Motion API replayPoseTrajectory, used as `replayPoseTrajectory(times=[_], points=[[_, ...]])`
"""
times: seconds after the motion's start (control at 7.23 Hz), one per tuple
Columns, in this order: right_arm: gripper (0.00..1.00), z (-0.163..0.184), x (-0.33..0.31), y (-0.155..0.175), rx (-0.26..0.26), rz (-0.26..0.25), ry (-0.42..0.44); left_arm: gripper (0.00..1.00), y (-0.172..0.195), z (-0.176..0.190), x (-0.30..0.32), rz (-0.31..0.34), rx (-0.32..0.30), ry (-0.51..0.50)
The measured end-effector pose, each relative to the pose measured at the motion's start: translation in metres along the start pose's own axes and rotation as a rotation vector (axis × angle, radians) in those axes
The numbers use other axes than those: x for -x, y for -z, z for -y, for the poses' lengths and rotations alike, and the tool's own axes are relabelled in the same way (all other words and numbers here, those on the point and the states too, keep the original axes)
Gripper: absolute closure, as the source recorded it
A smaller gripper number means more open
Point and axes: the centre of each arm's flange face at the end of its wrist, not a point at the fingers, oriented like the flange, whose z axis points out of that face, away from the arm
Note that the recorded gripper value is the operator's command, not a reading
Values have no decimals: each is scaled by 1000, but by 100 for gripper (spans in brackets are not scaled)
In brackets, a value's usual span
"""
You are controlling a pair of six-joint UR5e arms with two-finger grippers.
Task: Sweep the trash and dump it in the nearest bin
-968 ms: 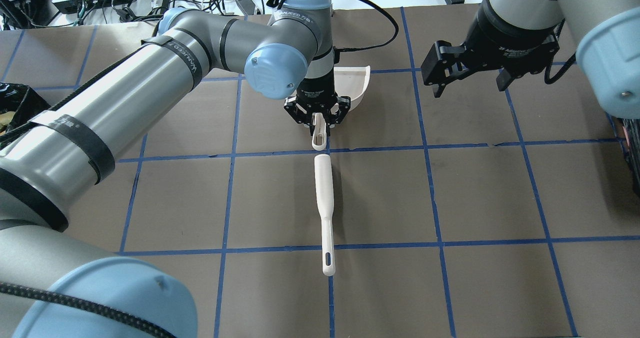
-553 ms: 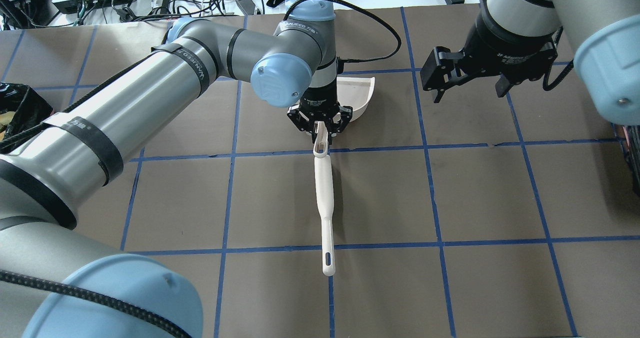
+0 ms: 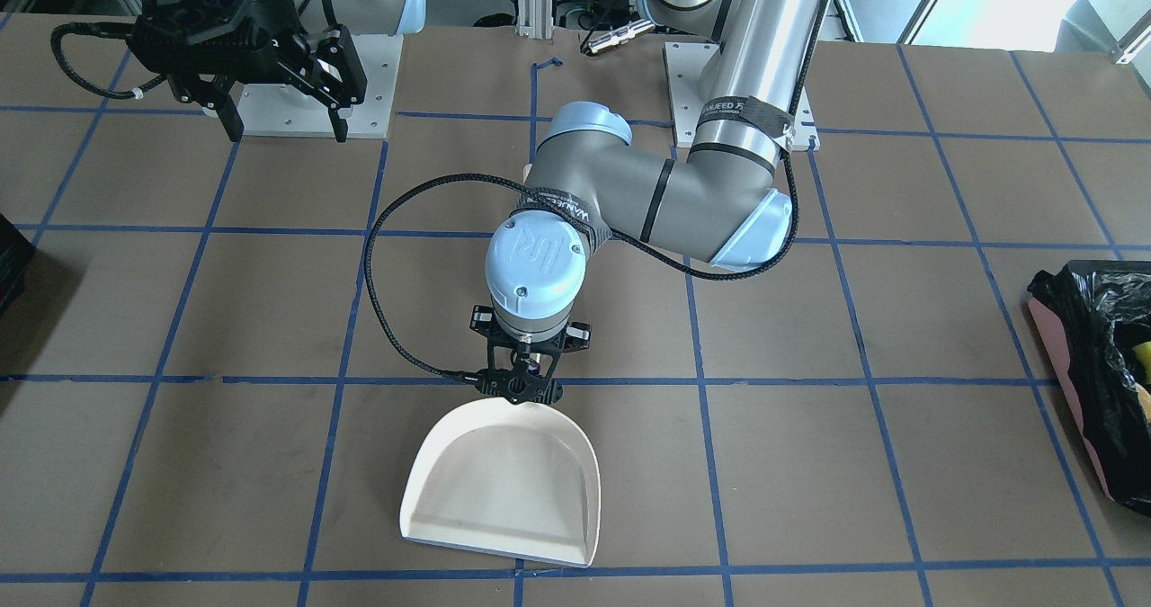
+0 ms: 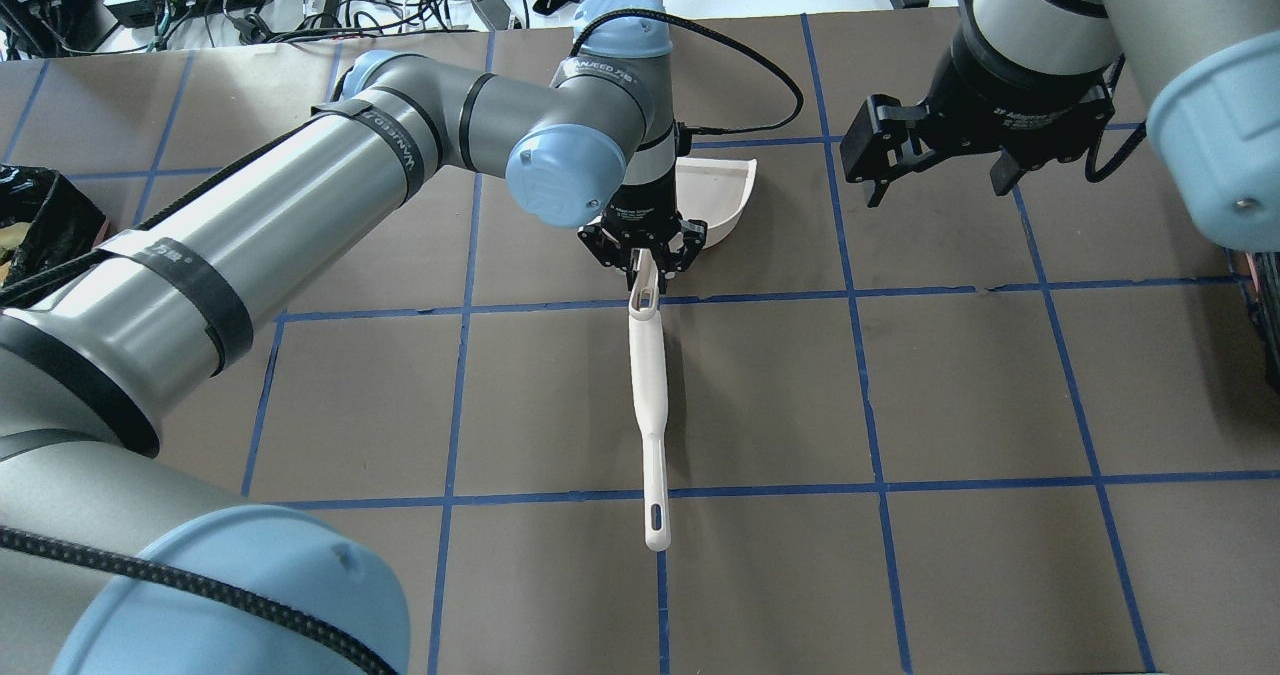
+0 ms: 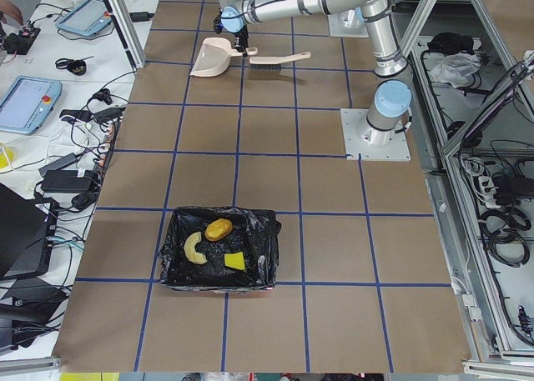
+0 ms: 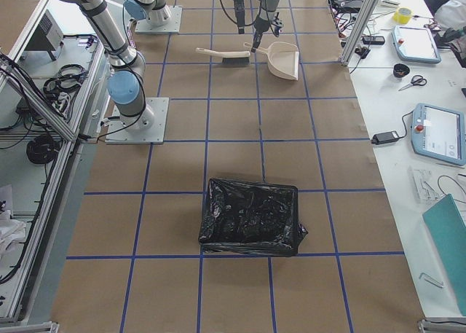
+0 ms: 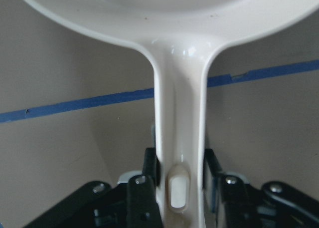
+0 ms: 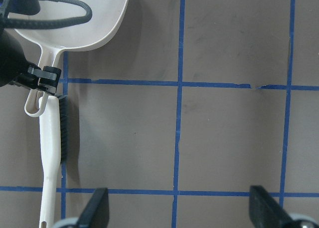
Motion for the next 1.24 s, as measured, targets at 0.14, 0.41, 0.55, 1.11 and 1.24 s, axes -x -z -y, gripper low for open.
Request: replayPoseTrajectory(times=[0.14, 0.41, 0.55, 1.11, 1.24], points=[[0, 0, 0, 0, -4, 0, 3, 47, 0, 0, -2, -16, 3, 6], [0, 1, 0, 1, -9, 0, 7, 0, 1, -2, -5, -51, 9, 18], [0, 1, 0, 1, -12, 0, 16, 0, 2, -3, -6, -54, 9, 21], [0, 2, 0, 1, -14, 2, 26, 0, 46, -9, 23, -57, -44, 59], [0, 1, 0, 2, -15, 2, 25, 0, 72, -3, 69, -63, -73, 123]])
